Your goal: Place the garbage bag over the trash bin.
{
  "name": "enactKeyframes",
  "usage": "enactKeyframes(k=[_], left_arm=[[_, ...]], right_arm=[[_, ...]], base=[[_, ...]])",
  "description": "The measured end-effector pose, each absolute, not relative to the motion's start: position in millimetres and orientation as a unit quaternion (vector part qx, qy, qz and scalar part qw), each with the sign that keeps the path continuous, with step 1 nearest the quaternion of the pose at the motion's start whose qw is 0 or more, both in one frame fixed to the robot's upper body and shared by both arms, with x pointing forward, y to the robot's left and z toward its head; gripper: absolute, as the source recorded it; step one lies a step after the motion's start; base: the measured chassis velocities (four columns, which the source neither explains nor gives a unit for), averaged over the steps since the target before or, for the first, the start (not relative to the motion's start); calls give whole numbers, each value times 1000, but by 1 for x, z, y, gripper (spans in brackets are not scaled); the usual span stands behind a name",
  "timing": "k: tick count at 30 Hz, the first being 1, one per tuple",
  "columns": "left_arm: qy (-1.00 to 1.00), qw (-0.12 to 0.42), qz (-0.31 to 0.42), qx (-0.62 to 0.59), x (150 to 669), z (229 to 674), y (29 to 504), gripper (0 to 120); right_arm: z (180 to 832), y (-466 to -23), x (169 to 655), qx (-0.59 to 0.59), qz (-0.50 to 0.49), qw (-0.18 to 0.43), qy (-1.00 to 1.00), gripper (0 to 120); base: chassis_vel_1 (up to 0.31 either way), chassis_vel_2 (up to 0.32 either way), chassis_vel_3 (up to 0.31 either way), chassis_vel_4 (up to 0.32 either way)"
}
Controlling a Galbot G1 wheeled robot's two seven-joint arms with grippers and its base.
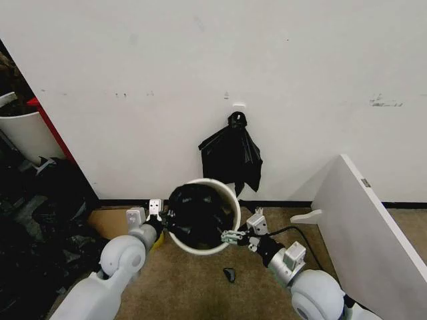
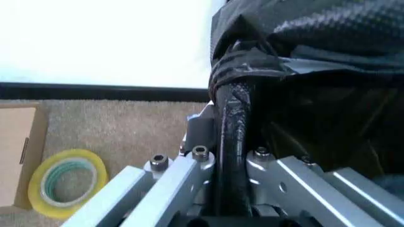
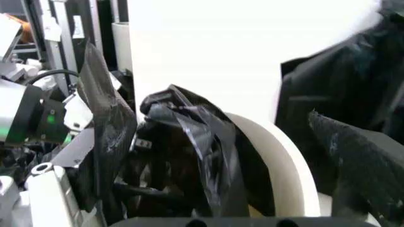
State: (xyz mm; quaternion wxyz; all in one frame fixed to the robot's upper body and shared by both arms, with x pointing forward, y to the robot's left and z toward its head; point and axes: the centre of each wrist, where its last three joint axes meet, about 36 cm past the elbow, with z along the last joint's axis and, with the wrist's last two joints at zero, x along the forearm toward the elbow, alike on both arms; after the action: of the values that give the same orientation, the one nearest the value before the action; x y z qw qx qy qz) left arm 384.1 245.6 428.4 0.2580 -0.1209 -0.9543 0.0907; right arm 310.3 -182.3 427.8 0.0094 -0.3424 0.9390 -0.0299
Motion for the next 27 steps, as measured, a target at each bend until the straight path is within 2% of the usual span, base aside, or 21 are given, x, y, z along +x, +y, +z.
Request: enactKeyframes(k=[5, 7, 14, 27], left_arm=[[-956, 250, 95, -122, 378, 426, 246, 1], [-957, 244, 99, -123, 376, 424, 245, 1], [-963, 223, 83, -127, 367, 420, 238, 1], [-967, 211, 68, -123, 361, 424, 240, 1]], right_arm=[[421, -171, 310, -359, -45, 4, 932, 100], [419, -166, 311, -362, -49, -4, 931, 95], [408, -142, 314, -348, -40, -32, 936, 72], [409, -131, 320, -313, -40, -19, 949, 22]], base=[[0, 0, 0, 0], [0, 0, 0, 0], [0, 0, 0, 0], [0, 0, 0, 0]])
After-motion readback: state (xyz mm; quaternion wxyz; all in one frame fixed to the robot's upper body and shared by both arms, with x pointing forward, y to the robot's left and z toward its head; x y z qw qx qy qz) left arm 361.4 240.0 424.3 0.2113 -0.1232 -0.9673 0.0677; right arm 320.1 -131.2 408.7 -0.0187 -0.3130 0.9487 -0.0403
